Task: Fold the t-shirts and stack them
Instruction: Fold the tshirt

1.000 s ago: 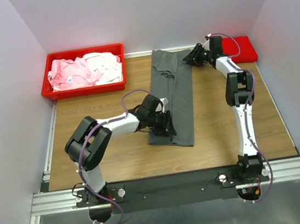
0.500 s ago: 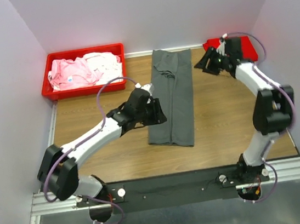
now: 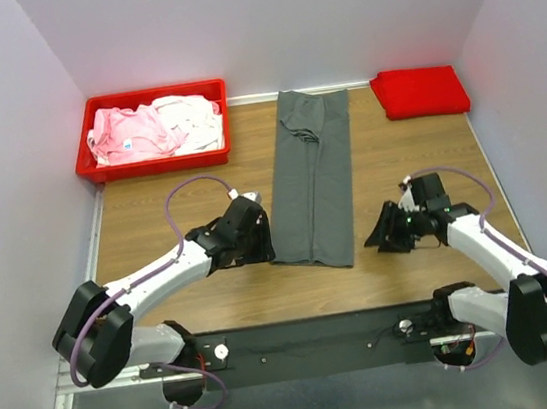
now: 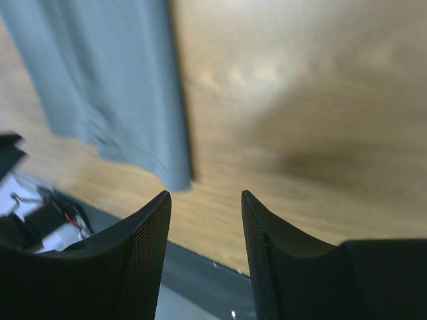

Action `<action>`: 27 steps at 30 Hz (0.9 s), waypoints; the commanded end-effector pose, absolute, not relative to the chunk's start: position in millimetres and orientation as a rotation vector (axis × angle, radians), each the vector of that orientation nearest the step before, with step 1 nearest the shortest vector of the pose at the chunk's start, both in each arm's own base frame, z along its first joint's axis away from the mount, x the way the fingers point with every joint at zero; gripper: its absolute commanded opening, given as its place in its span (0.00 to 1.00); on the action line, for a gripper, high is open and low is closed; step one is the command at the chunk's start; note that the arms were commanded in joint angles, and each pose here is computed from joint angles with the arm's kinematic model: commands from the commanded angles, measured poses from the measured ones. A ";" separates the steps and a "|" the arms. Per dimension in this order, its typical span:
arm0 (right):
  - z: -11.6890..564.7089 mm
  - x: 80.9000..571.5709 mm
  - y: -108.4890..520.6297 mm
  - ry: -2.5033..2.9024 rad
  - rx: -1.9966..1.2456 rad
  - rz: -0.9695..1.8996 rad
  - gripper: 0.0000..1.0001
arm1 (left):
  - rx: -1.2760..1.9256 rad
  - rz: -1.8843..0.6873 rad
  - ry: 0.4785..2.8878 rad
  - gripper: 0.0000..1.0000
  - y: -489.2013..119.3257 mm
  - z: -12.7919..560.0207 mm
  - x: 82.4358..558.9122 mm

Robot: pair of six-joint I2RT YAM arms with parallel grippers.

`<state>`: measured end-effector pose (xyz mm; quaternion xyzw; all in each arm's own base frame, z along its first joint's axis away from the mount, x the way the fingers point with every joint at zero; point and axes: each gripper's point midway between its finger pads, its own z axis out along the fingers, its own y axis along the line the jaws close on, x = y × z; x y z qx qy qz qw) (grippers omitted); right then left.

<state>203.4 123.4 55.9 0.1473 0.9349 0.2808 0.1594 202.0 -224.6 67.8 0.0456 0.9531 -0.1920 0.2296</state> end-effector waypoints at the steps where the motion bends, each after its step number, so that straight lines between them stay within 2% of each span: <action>1: 41.4 166.3 135.6 2.756 0.464 0.906 0.54 | 0.123 -0.589 2.600 0.56 -233.0 67.0 205.8; 11: 18.8 163.5 157.4 2.785 0.490 0.995 0.54 | 0.126 -0.615 2.645 0.59 -241.2 46.4 208.4; 22: 0.8 167.4 165.5 2.822 0.513 0.908 0.53 | 0.161 -0.607 2.668 0.57 -247.6 39.8 213.8; 27: -9.7 164.9 159.9 2.844 0.529 0.851 0.46 | 0.162 -0.594 2.678 0.55 -246.0 36.5 212.9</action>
